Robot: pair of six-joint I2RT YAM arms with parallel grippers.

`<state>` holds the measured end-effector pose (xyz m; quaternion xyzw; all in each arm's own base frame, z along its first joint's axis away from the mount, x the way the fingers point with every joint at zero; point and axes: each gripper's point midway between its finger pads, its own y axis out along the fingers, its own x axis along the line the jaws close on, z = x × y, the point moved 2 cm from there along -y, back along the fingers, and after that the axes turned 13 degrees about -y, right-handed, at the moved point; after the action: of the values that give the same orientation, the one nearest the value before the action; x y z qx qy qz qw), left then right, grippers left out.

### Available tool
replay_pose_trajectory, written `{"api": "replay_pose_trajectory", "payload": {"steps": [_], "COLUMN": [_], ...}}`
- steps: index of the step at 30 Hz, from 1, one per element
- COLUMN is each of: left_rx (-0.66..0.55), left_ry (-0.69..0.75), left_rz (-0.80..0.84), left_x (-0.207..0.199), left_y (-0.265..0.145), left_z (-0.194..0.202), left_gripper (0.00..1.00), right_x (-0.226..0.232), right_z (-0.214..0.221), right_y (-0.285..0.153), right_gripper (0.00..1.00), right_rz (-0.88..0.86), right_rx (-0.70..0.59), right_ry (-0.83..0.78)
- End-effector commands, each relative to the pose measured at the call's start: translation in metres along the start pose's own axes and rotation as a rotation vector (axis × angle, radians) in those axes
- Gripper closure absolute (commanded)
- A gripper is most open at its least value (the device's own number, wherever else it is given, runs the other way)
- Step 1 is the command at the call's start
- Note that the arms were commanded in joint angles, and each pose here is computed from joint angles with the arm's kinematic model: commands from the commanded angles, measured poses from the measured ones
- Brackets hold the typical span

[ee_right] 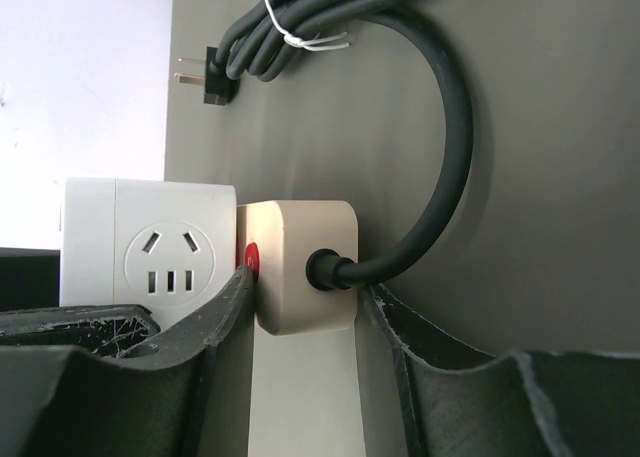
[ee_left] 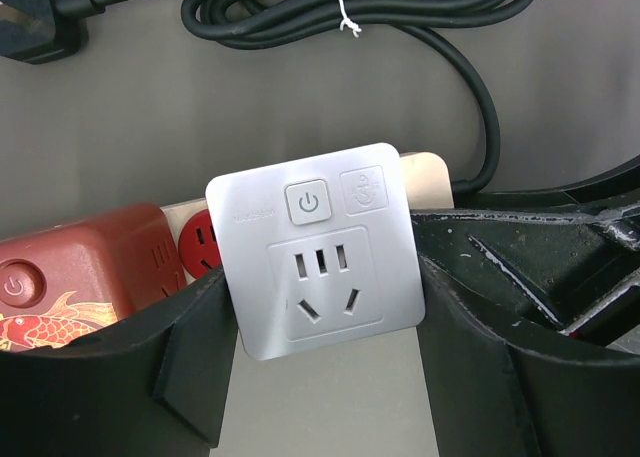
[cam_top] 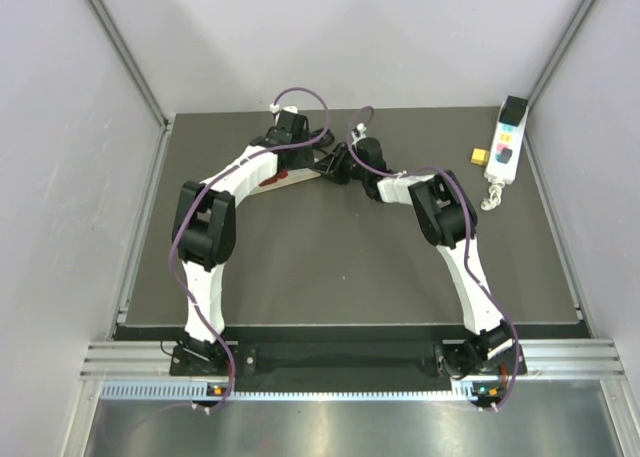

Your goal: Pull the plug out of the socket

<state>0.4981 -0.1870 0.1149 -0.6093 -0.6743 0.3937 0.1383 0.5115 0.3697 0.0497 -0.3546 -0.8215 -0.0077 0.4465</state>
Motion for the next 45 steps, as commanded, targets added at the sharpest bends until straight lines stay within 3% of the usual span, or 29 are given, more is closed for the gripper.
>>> {"api": "replay_pose_trajectory", "payload": {"steps": [1,5,6,10,16,19,20,21,23,25,38,42,45], "left_rx": [-0.047,-0.08,-0.145,-0.206,-0.258,-0.252,-0.182,-0.265,-0.251,-0.287,-0.325,-0.299,-0.245], "left_ry": [0.004,-0.051,-0.082,-0.235,-0.276,-0.236,-0.192,-0.162,0.017,0.07,0.017,0.03,0.035], "left_rz": [0.102,0.143,0.208,0.373,0.456,0.445,0.35,0.279,0.187,0.152,0.199,0.208,0.249], "left_x": [-0.025,-0.031,-0.041,-0.037,-0.037,-0.043,-0.035,-0.038,-0.053,-0.067,-0.061,-0.052,-0.047], "left_y": [-0.013,-0.033,-0.049,-0.069,-0.084,-0.083,-0.072,-0.078,-0.076,-0.084,-0.111,-0.125,-0.134], "left_z": [-0.019,-0.03,-0.049,-0.06,-0.071,-0.071,-0.052,-0.073,-0.048,-0.052,-0.069,-0.058,-0.041], "left_gripper": [1.0,1.0,1.0,1.0,1.0,1.0,1.0,1.0,1.0,1.0,1.0,1.0,1.0], "right_x": [-0.01,-0.016,-0.017,-0.018,-0.021,-0.021,-0.022,-0.021,-0.023,-0.022,-0.017,-0.009,-0.006], "right_z": [-0.005,-0.004,-0.003,-0.001,0.002,0.002,0.001,0.001,0.0,0.0,0.002,-0.002,-0.001], "right_y": [-0.001,-0.003,-0.002,-0.002,0.0,0.0,0.0,0.0,-0.001,0.0,0.003,0.006,0.01], "right_gripper": [1.0,1.0,1.0,1.0,1.0,1.0,1.0,1.0,1.0,1.0,1.0,1.0,0.91], "right_rz": [0.133,0.184,0.187,0.177,0.156,0.157,0.162,0.163,0.173,0.176,0.137,0.091,0.057], "right_rx": [-0.023,-0.03,-0.029,-0.025,-0.016,-0.015,-0.015,-0.015,-0.016,-0.017,-0.005,-0.007,0.009], "right_ry": [-0.145,-0.152,-0.146,-0.118,-0.087,-0.083,-0.087,-0.09,-0.097,-0.106,-0.102,-0.11,-0.106]}}
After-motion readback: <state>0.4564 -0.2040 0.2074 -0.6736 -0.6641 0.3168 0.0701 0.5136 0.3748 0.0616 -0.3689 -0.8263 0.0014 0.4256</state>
